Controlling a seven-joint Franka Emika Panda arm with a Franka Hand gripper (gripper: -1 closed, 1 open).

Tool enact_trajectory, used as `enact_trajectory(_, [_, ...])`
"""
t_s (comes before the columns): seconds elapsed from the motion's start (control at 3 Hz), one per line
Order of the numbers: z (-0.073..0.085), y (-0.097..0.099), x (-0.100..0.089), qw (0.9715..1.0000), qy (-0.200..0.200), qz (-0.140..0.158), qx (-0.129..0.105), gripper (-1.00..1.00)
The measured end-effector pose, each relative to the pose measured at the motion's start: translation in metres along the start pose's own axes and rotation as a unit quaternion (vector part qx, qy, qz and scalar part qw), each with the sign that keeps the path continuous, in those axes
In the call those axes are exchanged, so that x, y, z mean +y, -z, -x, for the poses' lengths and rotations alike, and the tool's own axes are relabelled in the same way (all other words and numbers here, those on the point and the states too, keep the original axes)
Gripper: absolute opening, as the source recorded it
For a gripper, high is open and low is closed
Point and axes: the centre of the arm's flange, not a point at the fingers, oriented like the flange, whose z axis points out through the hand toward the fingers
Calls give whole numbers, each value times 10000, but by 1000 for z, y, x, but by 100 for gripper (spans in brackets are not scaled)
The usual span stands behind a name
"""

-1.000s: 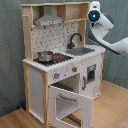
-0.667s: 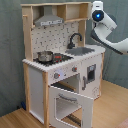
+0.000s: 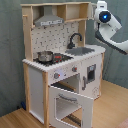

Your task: Play with the kitchen

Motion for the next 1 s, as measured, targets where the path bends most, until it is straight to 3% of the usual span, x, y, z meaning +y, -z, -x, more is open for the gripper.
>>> enact_trajectory(0.33, [-1, 2, -1, 9994, -16, -90, 329, -100])
enact_trajectory(0.67, [-2, 3, -1, 9993, -16, -97, 347, 100])
enact_trajectory(1.0, [-3, 6, -2, 9991, -14, -127, 410, 100])
